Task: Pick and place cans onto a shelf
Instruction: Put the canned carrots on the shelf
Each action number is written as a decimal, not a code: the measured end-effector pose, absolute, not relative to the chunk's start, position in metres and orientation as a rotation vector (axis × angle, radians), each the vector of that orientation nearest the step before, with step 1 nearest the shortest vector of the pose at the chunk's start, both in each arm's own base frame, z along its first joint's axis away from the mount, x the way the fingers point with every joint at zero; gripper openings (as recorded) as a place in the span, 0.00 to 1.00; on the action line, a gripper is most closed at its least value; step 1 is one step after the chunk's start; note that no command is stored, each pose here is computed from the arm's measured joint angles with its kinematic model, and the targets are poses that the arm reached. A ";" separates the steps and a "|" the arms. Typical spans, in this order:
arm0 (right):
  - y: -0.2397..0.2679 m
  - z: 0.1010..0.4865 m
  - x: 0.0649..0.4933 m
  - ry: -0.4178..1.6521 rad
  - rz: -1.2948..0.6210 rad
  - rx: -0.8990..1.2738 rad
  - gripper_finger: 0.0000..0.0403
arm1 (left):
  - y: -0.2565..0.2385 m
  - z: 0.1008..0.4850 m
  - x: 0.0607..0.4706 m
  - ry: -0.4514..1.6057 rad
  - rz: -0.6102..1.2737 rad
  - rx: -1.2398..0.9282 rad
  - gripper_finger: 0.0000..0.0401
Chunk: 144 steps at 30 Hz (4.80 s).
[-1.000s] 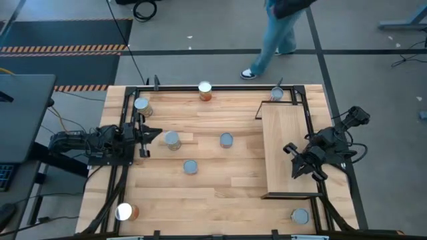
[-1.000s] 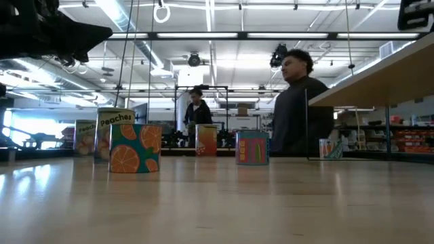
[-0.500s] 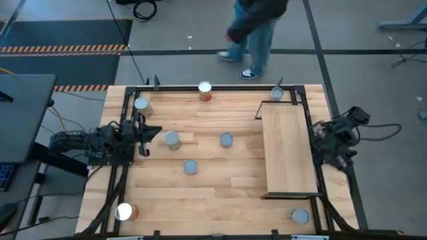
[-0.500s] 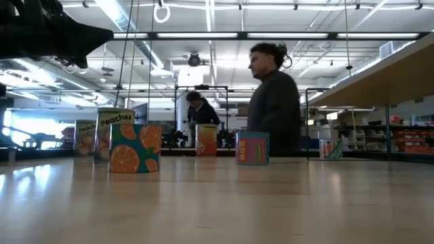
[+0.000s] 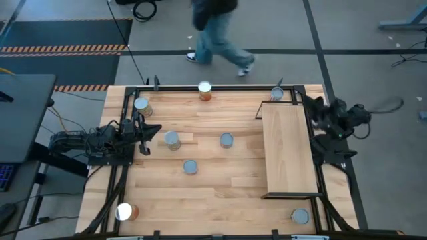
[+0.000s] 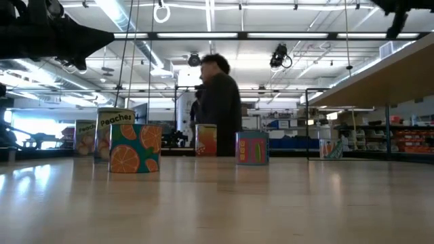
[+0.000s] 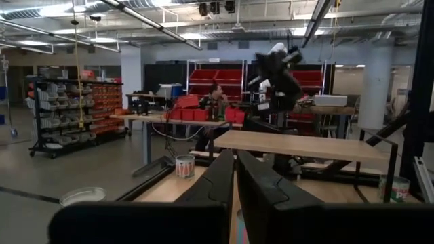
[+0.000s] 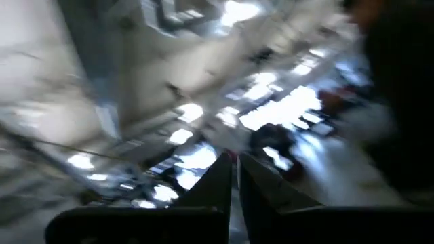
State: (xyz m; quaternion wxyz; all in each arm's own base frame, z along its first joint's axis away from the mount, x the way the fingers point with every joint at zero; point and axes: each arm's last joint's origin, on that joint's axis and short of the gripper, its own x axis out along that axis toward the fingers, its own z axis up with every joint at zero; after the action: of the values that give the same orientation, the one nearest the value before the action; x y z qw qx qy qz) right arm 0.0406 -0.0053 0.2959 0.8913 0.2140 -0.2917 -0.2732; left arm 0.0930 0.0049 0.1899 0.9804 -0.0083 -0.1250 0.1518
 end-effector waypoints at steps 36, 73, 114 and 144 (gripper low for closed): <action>-0.066 0.425 0.234 -0.170 -1.628 0.067 0.53 | 0.005 0.189 0.093 -0.251 0.314 -0.050 0.06; -0.269 0.259 0.165 0.908 -1.365 0.872 0.88 | 0.016 0.188 0.087 -0.246 0.751 -0.127 0.06; -0.286 0.178 0.150 1.108 -1.371 1.065 0.73 | 0.019 0.187 0.083 -0.224 0.914 -0.115 0.06; -0.062 0.372 0.211 0.963 -1.200 0.960 0.73 | 0.020 0.186 0.083 -0.225 0.954 -0.125 0.06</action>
State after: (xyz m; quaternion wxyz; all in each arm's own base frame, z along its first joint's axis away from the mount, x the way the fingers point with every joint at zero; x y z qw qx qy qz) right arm 0.2111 -0.0616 0.3720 0.6163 0.4170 0.4181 -0.5210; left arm 0.0825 0.0200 0.1865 0.8805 -0.0602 -0.1078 0.4578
